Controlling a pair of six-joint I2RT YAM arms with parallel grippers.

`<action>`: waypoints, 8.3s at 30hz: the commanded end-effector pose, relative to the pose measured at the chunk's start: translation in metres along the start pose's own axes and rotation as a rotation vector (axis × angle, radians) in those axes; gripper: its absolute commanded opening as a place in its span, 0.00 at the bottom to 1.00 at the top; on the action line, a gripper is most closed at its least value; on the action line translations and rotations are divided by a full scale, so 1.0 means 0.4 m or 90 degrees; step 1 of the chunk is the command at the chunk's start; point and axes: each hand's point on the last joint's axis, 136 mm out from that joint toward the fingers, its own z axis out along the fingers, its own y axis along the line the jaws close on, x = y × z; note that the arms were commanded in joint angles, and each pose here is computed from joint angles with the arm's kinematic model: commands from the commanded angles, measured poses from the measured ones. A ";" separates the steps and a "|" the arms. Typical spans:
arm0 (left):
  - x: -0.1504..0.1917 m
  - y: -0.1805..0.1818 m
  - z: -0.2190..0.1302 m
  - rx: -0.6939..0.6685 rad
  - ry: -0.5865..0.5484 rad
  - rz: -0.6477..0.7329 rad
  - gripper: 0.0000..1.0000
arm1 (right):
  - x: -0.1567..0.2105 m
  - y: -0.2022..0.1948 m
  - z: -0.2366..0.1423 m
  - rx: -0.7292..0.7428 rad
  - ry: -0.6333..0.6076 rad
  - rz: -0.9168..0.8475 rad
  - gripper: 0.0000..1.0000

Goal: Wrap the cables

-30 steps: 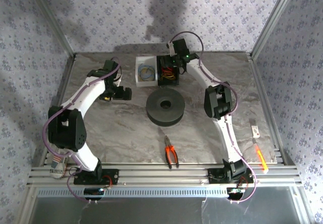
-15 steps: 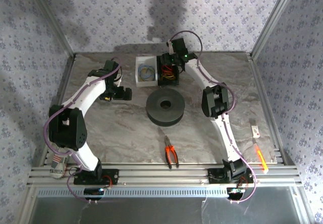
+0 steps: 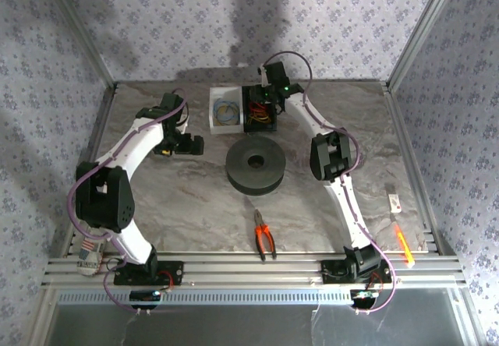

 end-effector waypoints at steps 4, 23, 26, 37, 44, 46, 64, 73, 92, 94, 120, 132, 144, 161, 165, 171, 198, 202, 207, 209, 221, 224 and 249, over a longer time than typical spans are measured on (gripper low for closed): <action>-0.008 -0.013 -0.006 0.011 -0.001 0.014 1.00 | -0.040 0.014 -0.037 -0.003 -0.015 -0.004 0.30; -0.008 -0.014 -0.015 0.013 -0.006 0.015 1.00 | -0.125 0.079 -0.150 -0.029 -0.065 -0.030 0.08; -0.009 -0.013 -0.020 0.013 -0.011 0.015 1.00 | -0.134 0.086 -0.167 -0.037 -0.070 -0.030 0.03; -0.025 -0.030 -0.048 0.039 -0.042 0.016 1.00 | -0.152 0.157 -0.288 -0.148 -0.077 -0.039 0.00; -0.080 -0.122 -0.112 0.174 -0.113 0.024 1.00 | -0.129 0.279 -0.474 -0.364 -0.072 -0.066 0.00; -0.096 -0.158 -0.139 0.232 -0.140 0.029 1.00 | -0.116 0.305 -0.521 -0.408 -0.068 -0.062 0.00; -0.130 -0.346 -0.321 0.638 -0.300 0.006 0.80 | -0.037 0.422 -0.687 -0.588 -0.107 0.038 0.00; -0.131 -0.338 -0.356 0.651 -0.318 -0.030 0.57 | -0.059 0.435 -0.734 -0.601 -0.119 0.070 0.00; -0.147 -0.319 -0.321 0.650 -0.331 -0.079 0.28 | 0.005 0.503 -0.806 -0.628 -0.126 0.048 0.00; -0.148 -0.319 -0.314 0.651 -0.330 -0.084 0.21 | 0.004 0.508 -0.807 -0.629 -0.127 0.045 0.00; -0.102 -0.319 -0.340 0.673 -0.313 -0.096 0.35 | 0.024 0.491 -0.768 -0.565 -0.122 0.005 0.00; -0.080 -0.324 -0.328 0.682 -0.291 -0.099 0.31 | 0.012 0.488 -0.762 -0.546 -0.133 -0.001 0.00; -0.072 -0.336 -0.313 0.691 -0.268 -0.101 0.28 | 0.001 0.518 -0.768 -0.549 -0.141 -0.026 0.00; -0.075 -0.350 -0.328 0.726 -0.261 -0.102 0.31 | 0.024 0.543 -0.734 -0.527 -0.121 -0.061 0.00; -0.074 -0.356 -0.331 0.738 -0.255 -0.100 0.32 | 0.027 0.545 -0.729 -0.523 -0.118 -0.065 0.00; -0.065 -0.359 -0.330 0.744 -0.245 -0.099 0.32 | 0.028 0.537 -0.716 -0.506 -0.118 -0.069 0.00; -0.054 -0.318 -0.224 0.640 -0.199 -0.144 0.00 | 0.003 0.494 -0.776 -0.477 -0.162 -0.078 0.00; -0.065 -0.270 -0.187 0.581 -0.195 -0.172 0.00 | -0.003 0.431 -0.807 -0.437 -0.178 -0.077 0.00; -0.082 -0.209 -0.188 0.529 -0.209 -0.182 0.00 | -0.006 0.313 -0.848 -0.365 -0.199 -0.068 0.00; -0.090 -0.178 -0.189 0.505 -0.214 -0.187 0.00 | -0.006 0.252 -0.873 -0.326 -0.209 -0.060 0.00; -0.194 0.050 -0.223 0.404 -0.292 -0.262 0.00 | 0.017 -0.066 -1.154 -0.104 -0.333 0.012 0.00; -0.219 0.111 -0.247 0.385 -0.318 -0.281 0.00 | 0.022 -0.145 -1.202 -0.062 -0.362 0.070 0.00; -0.108 0.626 -0.430 0.253 -0.512 -0.543 0.00 | 0.063 -0.642 -1.376 0.040 -0.542 0.496 0.00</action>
